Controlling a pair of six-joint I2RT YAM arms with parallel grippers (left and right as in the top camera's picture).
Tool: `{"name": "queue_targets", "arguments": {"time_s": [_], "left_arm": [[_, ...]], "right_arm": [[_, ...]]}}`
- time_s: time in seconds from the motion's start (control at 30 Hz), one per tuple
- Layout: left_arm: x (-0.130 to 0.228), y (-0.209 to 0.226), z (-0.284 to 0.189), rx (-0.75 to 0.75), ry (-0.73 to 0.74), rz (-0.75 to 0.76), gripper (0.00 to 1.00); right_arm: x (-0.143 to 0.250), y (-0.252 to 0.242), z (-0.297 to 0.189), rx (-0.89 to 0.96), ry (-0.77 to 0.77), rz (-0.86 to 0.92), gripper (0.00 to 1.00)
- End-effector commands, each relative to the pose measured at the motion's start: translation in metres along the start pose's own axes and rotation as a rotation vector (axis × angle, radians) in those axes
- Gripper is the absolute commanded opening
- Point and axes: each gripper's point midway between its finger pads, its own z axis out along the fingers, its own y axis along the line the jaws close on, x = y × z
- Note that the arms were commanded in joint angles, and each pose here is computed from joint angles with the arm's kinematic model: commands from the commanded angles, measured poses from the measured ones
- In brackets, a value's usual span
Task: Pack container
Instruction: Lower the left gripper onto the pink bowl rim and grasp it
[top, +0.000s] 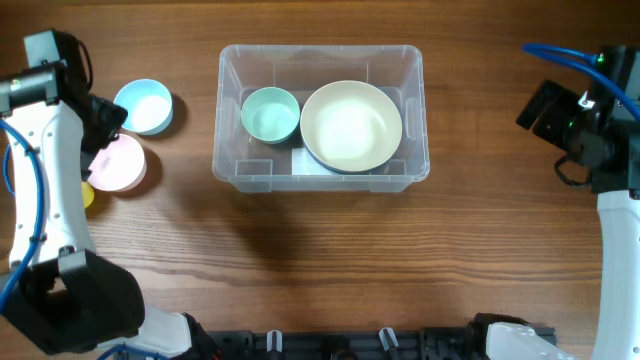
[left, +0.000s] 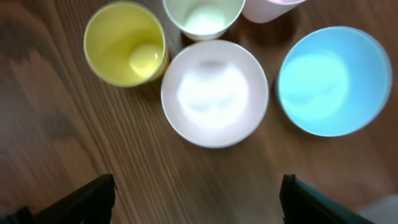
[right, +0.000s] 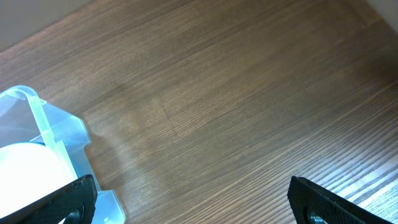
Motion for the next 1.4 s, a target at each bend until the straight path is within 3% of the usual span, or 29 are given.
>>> {"name": "queue_targets", "arguments": {"time_s": [0.0, 0.1, 0.37, 0.57, 0.9, 1.37], "left_arm": [[0.012, 0.006, 0.036, -0.08, 0.036, 0.221, 0.81], [0.023, -0.001, 0.061, -0.057, 0.076, 0.342, 0.71], [0.041, -0.027, 0.09, 0.071, 0.142, 0.623, 0.66], [0.035, -0.037, 0.092, 0.1, 0.099, 0.642, 0.63], [0.063, -0.062, 0.111, 0.158, 0.056, 0.782, 0.6], [0.057, -0.06, 0.122, 0.104, 0.031, 0.777, 0.6]], "right_arm": [[-0.007, -0.002, -0.002, 0.014, -0.018, 0.016, 1.0], [-0.007, -0.002, -0.002, 0.013, -0.018, 0.017, 1.0], [-0.007, -0.002, -0.002, 0.014, -0.018, 0.016, 1.0], [-0.007, -0.002, -0.002, 0.014, -0.018, 0.016, 1.0], [-0.007, -0.002, -0.002, 0.013, -0.018, 0.016, 1.0], [-0.007, -0.002, -0.002, 0.014, -0.018, 0.016, 0.99]]}}
